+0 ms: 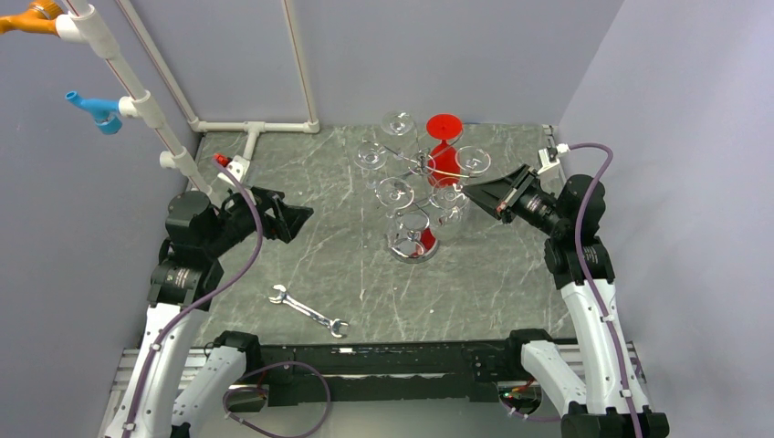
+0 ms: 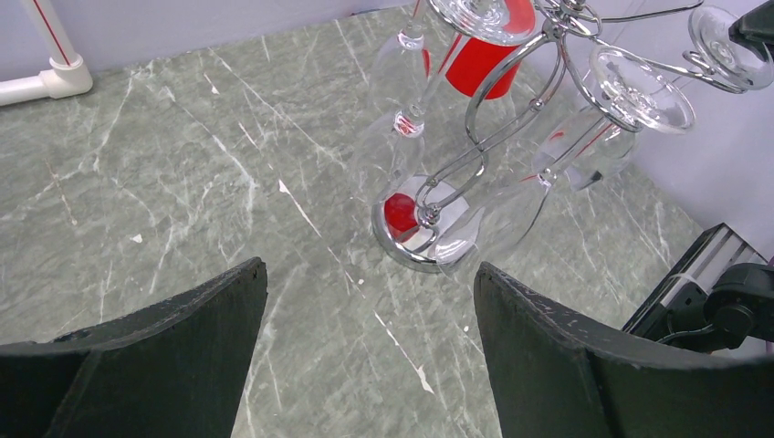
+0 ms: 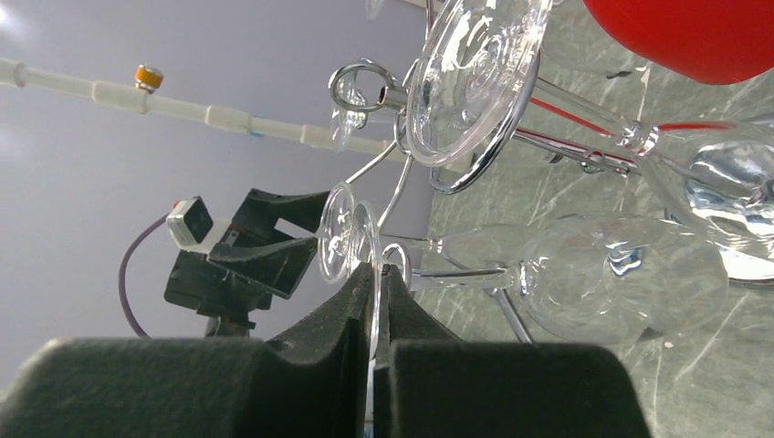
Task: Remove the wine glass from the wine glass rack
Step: Pick up the wine glass from the wine rack.
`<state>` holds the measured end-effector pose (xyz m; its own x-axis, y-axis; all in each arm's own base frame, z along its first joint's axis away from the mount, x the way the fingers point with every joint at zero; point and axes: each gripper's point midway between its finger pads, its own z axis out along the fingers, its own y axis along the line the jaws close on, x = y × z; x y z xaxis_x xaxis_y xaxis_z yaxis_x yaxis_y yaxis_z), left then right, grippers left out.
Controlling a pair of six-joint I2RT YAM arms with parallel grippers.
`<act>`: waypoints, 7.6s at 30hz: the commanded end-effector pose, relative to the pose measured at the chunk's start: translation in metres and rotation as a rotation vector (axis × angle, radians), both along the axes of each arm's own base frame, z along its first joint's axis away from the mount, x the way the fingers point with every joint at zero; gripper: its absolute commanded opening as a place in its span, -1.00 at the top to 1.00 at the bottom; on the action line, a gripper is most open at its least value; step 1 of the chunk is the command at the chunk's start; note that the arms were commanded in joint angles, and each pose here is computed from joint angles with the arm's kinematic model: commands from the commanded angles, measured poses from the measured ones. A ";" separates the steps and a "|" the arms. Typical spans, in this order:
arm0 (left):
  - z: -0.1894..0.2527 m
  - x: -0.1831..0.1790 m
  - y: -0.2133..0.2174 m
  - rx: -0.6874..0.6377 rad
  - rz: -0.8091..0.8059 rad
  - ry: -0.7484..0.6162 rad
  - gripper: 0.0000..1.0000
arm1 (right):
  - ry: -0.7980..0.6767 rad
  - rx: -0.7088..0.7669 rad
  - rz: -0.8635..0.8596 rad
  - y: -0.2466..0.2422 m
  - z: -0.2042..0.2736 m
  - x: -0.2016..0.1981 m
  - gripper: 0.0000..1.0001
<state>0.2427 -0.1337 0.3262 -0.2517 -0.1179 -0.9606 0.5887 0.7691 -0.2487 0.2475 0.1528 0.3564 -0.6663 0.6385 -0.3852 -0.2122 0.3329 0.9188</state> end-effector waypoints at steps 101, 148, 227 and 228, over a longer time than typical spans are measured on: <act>-0.005 0.009 0.003 0.033 0.048 0.007 -0.74 | 0.045 0.341 0.095 0.012 0.063 -0.030 1.00; -0.004 0.008 0.003 0.033 0.049 0.002 -0.75 | 0.034 0.343 0.092 0.015 0.057 -0.015 1.00; -0.002 0.006 0.002 0.030 0.041 -0.005 -0.75 | 0.055 0.289 -0.040 -0.004 0.041 0.013 1.00; -0.002 0.006 0.002 0.030 0.041 -0.005 -0.76 | 0.057 0.289 -0.038 -0.004 0.040 0.013 1.00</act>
<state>0.2489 -0.1315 0.3166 -0.2737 -0.1043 -0.9561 0.5477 0.8003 -0.2441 0.2747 0.1486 0.3664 -0.6475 0.7551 -0.1027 -0.0613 0.0826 0.9947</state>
